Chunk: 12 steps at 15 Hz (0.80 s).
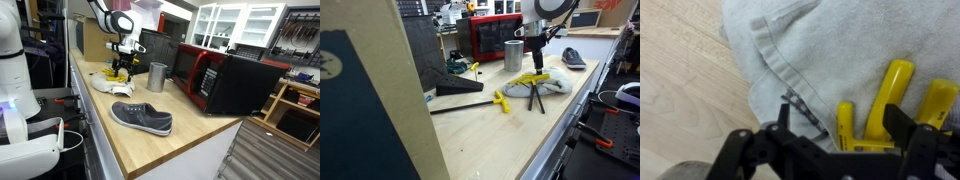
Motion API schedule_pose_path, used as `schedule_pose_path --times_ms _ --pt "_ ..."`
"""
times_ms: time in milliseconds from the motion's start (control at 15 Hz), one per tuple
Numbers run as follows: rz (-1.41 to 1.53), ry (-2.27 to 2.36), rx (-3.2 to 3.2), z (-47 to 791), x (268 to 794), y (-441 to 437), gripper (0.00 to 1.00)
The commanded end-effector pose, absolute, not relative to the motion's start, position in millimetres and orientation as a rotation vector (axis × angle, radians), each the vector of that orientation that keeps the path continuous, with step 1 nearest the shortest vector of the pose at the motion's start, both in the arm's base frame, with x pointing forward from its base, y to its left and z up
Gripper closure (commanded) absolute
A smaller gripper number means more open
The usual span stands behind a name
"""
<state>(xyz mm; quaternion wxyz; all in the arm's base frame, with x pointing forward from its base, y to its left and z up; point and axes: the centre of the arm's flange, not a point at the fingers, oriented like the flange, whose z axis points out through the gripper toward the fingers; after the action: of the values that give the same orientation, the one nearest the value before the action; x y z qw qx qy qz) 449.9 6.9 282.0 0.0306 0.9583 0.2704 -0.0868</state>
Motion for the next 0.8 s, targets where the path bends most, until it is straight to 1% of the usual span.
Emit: schedule_pose_path --times_ms 0,67,133,200,267,333,400,467,533,600,667,733 --pt "-0.265 0.822 2.946 274 459 9 0.36" --pt "-0.268 0.824 2.945 273 459 9 0.38" --pt "-0.268 0.826 2.946 272 459 8 0.46" --pt "-0.267 0.825 2.948 273 459 8 0.60" --pt "-0.267 0.826 2.948 272 459 7 0.67" --pt "-0.269 0.826 2.950 272 459 6 0.70" --pt "-0.272 0.823 2.951 271 459 5 0.70" --pt "-0.277 0.819 2.954 269 459 2 0.76" --pt "-0.284 0.813 2.957 267 459 0 0.99" --pt "-0.290 0.810 2.962 266 459 -2 0.96" --pt "-0.297 0.806 2.964 264 459 -4 0.96" --pt "-0.301 0.805 2.966 263 459 -5 0.99"
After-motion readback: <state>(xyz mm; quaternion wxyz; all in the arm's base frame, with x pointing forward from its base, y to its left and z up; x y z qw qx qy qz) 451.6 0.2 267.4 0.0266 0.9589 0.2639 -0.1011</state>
